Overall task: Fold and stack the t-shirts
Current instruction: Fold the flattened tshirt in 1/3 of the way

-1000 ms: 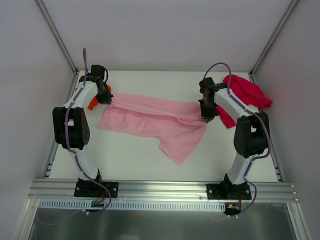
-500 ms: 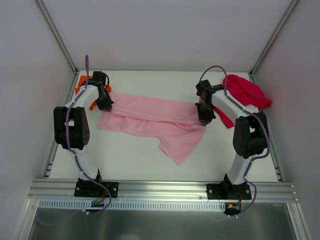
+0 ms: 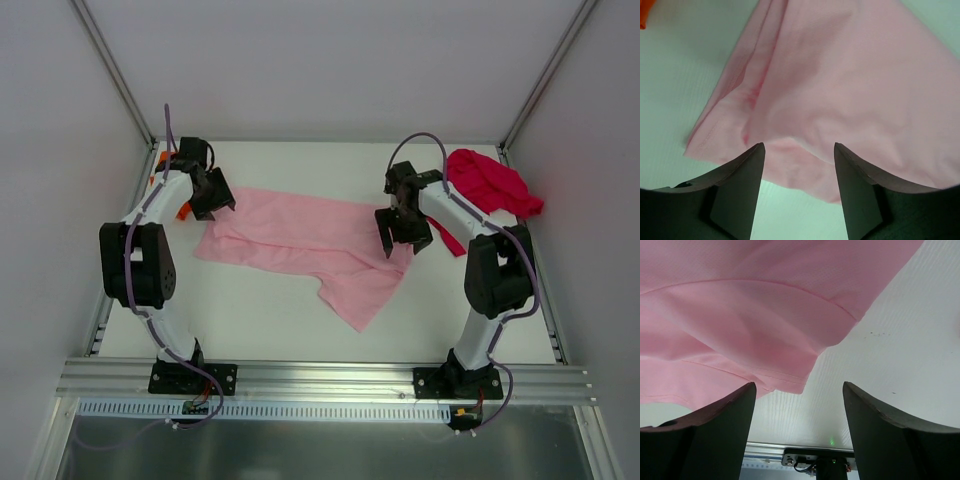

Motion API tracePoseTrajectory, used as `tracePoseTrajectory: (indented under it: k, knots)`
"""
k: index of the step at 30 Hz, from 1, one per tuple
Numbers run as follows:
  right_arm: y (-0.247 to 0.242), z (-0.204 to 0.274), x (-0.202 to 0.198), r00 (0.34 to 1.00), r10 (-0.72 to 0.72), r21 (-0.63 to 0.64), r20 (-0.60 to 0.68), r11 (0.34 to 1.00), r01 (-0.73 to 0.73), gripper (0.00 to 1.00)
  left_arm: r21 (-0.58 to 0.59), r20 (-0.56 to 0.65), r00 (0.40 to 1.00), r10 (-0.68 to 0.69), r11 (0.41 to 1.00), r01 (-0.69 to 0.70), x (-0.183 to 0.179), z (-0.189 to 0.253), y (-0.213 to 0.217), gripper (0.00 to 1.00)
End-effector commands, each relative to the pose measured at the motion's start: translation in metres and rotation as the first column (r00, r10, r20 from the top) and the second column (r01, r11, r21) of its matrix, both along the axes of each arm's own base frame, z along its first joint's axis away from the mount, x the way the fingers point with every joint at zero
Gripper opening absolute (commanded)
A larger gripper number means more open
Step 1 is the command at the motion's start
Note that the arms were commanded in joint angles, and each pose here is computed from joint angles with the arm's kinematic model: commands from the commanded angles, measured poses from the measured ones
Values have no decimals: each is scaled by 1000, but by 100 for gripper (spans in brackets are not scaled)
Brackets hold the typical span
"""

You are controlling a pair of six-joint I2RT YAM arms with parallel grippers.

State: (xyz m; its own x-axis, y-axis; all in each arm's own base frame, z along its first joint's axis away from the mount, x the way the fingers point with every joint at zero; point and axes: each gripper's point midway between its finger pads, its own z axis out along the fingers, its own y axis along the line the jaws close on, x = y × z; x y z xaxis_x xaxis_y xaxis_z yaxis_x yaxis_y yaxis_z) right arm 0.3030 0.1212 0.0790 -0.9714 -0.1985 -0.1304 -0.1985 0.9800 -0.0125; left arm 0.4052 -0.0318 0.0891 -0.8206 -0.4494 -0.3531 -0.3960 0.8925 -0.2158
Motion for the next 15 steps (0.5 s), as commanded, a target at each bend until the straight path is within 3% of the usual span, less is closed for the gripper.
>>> tracePoseTrajectory:
  k: [1, 6, 9, 15]
  knots:
    - [9, 28, -5, 998, 35, 44, 53, 998, -37, 75, -21, 114, 993, -5, 1000, 7, 4, 45, 0, 58]
    - [27, 31, -39, 997, 76, 117, 18, 990, -78, 75, 6, 68, 997, 38, 999, -38, -27, 48, 7, 59]
    - [33, 30, -55, 996, 84, 143, 11, 986, -85, 75, 26, 0, 998, 57, 998, -57, -53, 27, 11, 59]
    - [37, 19, -58, 995, 96, 136, -7, 986, -94, 74, -2, -87, 995, 51, 999, -51, -62, -8, 5, 57]
